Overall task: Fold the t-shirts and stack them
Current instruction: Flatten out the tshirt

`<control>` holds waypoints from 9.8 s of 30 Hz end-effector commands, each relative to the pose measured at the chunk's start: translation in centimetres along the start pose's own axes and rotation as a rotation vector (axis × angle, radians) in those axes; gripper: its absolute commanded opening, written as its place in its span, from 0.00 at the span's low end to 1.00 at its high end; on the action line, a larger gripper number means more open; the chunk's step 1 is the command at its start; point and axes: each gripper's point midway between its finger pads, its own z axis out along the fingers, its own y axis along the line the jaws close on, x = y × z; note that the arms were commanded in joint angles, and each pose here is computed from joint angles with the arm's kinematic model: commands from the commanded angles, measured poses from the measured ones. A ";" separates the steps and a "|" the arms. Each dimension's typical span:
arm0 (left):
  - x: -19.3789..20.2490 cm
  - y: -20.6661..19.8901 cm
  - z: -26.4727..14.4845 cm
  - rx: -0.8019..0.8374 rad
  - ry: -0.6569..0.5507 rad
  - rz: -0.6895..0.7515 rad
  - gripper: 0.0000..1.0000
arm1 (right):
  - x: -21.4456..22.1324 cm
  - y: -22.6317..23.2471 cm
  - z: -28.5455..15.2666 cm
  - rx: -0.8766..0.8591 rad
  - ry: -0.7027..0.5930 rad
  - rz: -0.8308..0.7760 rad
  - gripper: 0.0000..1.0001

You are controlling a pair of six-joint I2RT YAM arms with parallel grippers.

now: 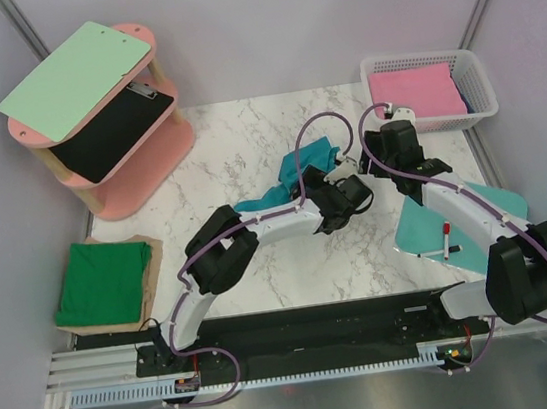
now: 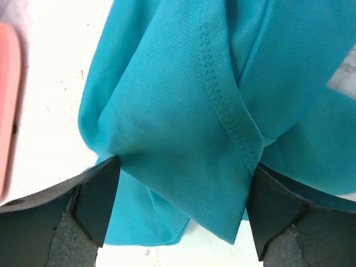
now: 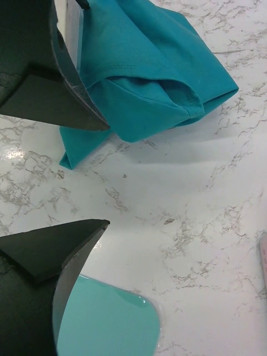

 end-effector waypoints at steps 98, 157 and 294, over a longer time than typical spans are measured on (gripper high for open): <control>8.3 19.7 -2.8 -0.124 0.260 -0.595 1.00 | 13.7 9.6 1.4 -0.421 0.348 0.109 0.14; 2.9 40.0 -17.9 -0.246 -0.149 -0.896 0.02 | -12.5 5.6 -21.8 -0.392 -0.469 -0.006 0.00; 10.8 23.9 6.2 0.004 0.220 -0.876 0.60 | -4.5 1.6 6.7 -0.170 -0.001 0.169 0.00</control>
